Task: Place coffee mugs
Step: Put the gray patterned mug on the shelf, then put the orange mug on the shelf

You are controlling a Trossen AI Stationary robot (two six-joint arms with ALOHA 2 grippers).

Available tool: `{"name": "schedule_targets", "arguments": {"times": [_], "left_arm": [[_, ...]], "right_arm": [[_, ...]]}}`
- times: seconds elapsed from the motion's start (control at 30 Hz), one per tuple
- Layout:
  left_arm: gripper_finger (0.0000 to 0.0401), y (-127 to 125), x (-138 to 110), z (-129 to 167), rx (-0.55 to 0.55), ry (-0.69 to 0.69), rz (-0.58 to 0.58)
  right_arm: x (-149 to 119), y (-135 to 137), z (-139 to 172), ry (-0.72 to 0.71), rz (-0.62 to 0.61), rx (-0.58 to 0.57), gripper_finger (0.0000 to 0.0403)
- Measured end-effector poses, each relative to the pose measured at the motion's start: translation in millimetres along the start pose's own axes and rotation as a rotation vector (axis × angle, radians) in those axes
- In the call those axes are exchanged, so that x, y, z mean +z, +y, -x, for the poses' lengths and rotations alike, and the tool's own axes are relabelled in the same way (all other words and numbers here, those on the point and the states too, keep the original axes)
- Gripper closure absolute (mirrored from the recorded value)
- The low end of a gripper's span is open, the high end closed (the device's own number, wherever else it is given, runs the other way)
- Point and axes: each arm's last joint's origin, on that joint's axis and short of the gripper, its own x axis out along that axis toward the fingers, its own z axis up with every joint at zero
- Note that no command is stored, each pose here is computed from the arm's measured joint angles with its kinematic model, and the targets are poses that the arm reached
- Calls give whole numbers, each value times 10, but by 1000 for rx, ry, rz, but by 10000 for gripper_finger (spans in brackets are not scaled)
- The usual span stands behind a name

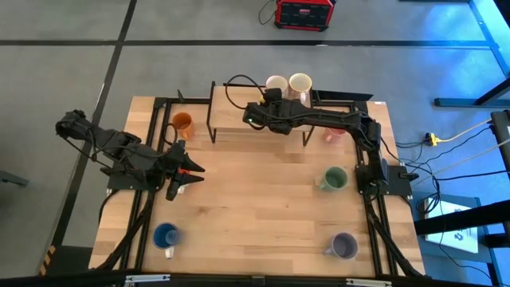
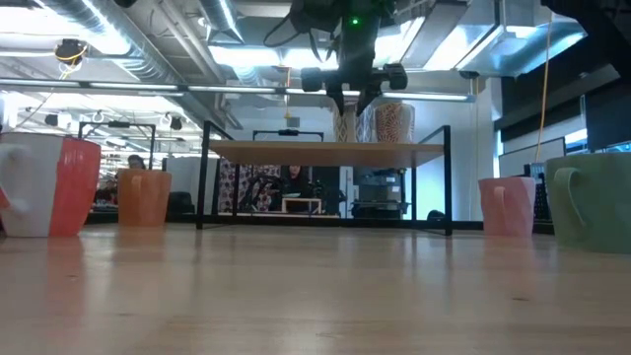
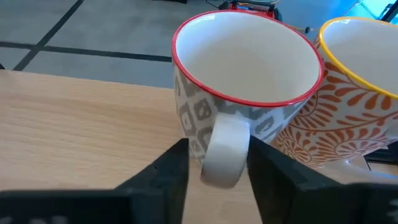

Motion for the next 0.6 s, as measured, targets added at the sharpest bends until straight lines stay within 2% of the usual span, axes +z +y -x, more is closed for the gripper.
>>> {"name": "schedule_targets", "arguments": {"times": [0.2,0.33,0.6], "left_arm": [[270,0,0,0,-1,0,1],[270,0,0,0,-2,1,1],[270,0,0,0,-2,1,1]], "right_arm": [[34,-49,49,34,44,-18,216],[137,-84,136,67,78,-10,212],[279,-78,387,129,112,80,212]]}}
